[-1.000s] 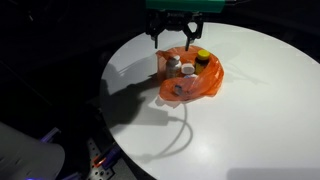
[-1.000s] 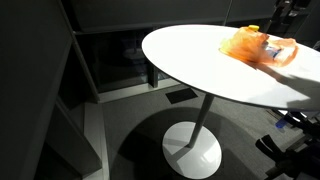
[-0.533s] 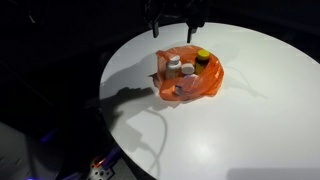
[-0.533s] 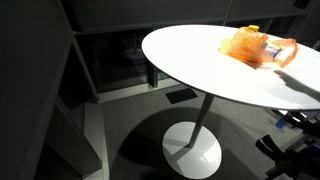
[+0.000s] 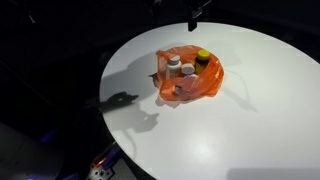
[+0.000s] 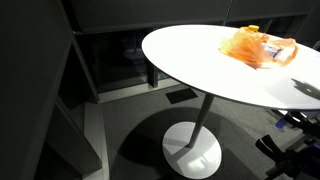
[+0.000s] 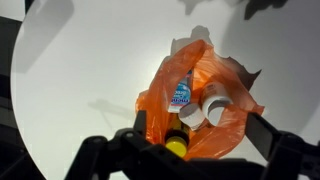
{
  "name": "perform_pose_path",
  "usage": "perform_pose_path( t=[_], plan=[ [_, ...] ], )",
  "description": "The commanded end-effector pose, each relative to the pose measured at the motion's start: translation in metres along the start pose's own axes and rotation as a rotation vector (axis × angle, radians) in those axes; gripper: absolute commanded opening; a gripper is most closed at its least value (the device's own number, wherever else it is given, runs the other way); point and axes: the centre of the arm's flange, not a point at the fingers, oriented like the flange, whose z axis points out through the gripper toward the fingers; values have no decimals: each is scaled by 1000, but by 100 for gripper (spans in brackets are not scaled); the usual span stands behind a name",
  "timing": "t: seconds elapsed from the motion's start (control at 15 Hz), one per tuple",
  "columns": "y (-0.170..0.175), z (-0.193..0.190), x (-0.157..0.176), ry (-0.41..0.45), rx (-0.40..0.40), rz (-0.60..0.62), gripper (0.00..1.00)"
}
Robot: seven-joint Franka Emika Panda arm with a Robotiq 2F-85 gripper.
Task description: Put the white bottle in the plastic bag
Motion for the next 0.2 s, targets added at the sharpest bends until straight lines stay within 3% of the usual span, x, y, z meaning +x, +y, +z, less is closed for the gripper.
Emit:
perform_pose_path(
  t=[0.0,0.13],
  plan=[
    [0,-1,-2,-9,5,6,100],
    [-1,-2,-4,-19,10,8,100]
  ],
)
